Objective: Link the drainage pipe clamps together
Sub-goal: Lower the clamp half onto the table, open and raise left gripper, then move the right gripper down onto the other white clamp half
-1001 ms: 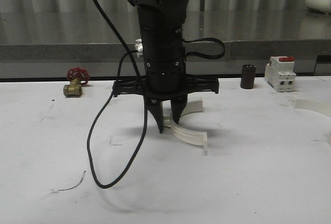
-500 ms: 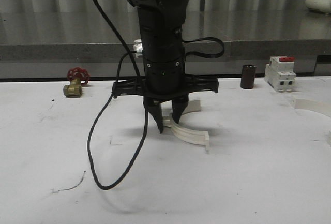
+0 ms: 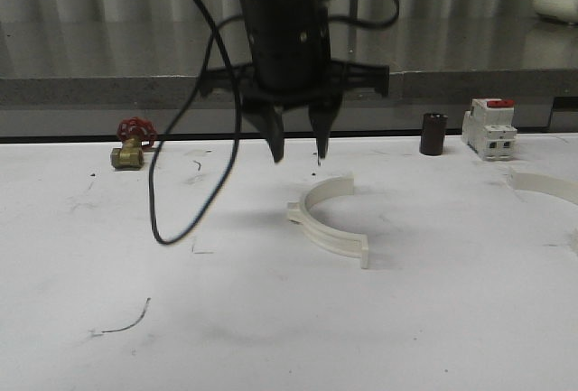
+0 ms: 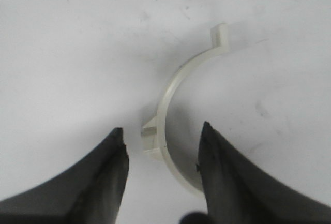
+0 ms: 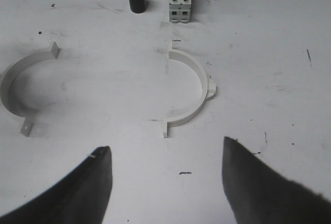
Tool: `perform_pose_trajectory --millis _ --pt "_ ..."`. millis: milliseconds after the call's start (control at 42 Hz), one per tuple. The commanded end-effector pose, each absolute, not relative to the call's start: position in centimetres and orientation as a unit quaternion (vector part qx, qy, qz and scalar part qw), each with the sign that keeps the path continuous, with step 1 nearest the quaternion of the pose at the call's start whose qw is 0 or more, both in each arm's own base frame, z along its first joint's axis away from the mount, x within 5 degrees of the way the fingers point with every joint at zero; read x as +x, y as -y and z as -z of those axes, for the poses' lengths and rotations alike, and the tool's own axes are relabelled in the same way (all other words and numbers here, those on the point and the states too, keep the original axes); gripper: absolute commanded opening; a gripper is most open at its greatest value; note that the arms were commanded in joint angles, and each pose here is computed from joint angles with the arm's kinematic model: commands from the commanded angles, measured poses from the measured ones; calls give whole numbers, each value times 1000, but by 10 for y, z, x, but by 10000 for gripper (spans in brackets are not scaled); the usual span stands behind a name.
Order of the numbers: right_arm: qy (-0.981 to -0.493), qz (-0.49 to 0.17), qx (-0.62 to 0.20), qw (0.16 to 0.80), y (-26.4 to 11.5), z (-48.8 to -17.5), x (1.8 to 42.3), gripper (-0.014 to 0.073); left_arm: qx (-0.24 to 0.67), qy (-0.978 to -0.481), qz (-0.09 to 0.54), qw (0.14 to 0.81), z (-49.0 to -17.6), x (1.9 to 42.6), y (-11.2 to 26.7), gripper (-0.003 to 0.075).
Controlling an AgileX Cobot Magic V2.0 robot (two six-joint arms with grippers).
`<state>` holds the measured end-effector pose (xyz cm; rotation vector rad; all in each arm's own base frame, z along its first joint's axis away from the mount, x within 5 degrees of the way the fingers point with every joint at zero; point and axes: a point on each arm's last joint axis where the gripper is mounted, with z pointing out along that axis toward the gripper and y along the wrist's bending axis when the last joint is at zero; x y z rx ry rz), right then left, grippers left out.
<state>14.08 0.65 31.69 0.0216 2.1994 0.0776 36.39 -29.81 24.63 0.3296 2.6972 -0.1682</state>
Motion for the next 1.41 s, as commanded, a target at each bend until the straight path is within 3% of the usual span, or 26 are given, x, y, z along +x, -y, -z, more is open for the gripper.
perform_pose_trajectory --millis 0,214,429,691,953,1168,1382 --pt "-868 -27 9 495 -5 -332 145 489 178 -936 68 295 -327 349 278 315" --pt "-868 -27 9 495 -5 -332 145 489 292 -884 58 360 -395 307 244 315" --pt "-868 -27 9 495 -5 -332 145 489 313 -852 86 412 -418 262 199 315" --pt "-868 -27 9 495 -5 -332 145 489 304 -831 100 456 -406 195 143 315" --pt "-868 -27 9 495 -5 -332 145 489 298 -829 120 458 -368 133 98 315" --pt "-868 -27 9 495 -5 -332 145 489 290 -828 139 458 -342 102 76 315" --pt "-866 -30 10 498 -5 -333 145 489 290 -826 140 464 -336 93 69 315"
